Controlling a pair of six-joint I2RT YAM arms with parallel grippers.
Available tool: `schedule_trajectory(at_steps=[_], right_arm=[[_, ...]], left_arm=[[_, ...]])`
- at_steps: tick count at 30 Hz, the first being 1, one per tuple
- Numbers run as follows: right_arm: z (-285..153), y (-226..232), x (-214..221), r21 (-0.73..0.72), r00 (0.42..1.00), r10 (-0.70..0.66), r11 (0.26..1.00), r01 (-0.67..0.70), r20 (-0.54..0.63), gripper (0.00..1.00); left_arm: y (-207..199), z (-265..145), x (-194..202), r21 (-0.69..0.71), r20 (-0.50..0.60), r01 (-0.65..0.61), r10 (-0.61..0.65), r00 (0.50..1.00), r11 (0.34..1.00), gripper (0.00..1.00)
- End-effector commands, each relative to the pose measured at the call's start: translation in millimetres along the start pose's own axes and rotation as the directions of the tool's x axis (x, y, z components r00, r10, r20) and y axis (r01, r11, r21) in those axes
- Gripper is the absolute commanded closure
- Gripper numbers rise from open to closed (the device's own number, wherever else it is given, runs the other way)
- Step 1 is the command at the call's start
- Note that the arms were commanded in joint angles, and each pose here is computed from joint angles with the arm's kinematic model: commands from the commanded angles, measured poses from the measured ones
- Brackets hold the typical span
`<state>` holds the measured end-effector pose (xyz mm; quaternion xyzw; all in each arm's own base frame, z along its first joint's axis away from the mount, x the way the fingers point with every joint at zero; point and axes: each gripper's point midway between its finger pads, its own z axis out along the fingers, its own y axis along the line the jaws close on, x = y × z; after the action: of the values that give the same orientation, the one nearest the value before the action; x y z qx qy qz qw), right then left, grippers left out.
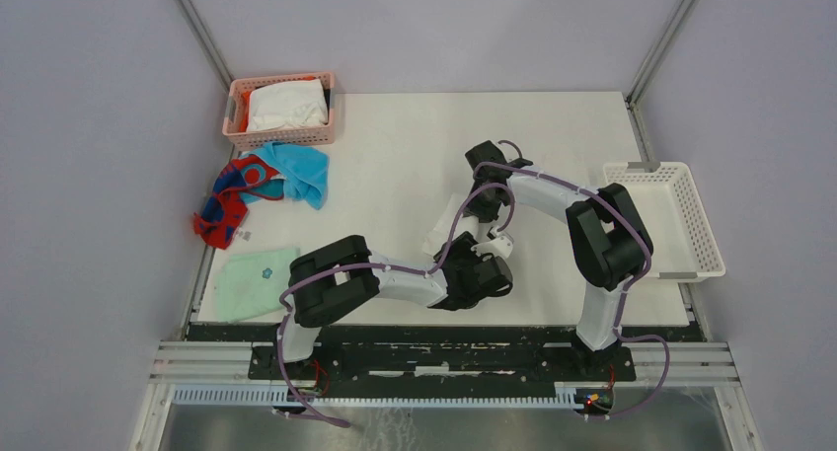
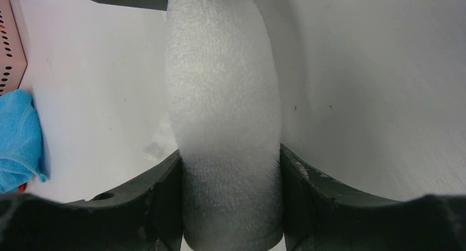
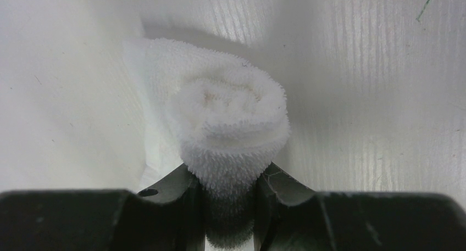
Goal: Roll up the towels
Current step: Roll the towel at the center of the board.
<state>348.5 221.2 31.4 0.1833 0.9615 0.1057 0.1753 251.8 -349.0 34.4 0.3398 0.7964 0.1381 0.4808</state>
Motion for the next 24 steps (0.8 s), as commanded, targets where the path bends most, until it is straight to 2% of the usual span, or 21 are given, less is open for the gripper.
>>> schedule_trajectory(at_steps=[1, 5, 8, 11, 16, 20, 24], right_arm=[[0, 5, 5, -0.009, 0.999, -0.019, 1.0, 0.019, -0.026, 0.76], [-5, 13, 2, -0.055, 1.0, -0.026, 0.998, 0.026, -0.015, 0.72], [-15, 25, -4, -0.128, 0.999, -0.033, 0.991, 0.035, 0.017, 0.6], [-24, 35, -9, -0.206, 0.999, -0.026, 0.978, 0.035, 0.043, 0.46], [-35, 40, -20, -0.318, 0.996, 0.036, 0.948, -0.008, 0.082, 0.28], [-33, 32, -25, -0.34, 0.992, 0.09, 0.939, -0.053, 0.093, 0.22], [-25, 30, -31, -0.353, 0.987, 0.121, 0.932, -0.077, 0.103, 0.2]], left_arm=[[-5, 5, 13, 0.009, -0.019, -0.044, 0.044, 0.999, 0.999, 0.45], [-7, -1, 11, 0.085, -0.035, 0.045, -0.042, 0.998, 0.995, 0.7], [-6, -4, 7, 0.187, -0.07, 0.181, -0.171, 0.983, 0.965, 0.81], [-6, -6, 5, 0.305, -0.133, 0.334, -0.307, 0.942, 0.892, 0.85], [-6, -5, 9, 0.441, -0.287, 0.545, -0.463, 0.838, 0.713, 0.85], [-8, -4, 14, 0.487, -0.399, 0.655, -0.52, 0.755, 0.578, 0.86], [-10, -5, 16, 0.505, -0.459, 0.711, -0.545, 0.701, 0.489, 0.86]])
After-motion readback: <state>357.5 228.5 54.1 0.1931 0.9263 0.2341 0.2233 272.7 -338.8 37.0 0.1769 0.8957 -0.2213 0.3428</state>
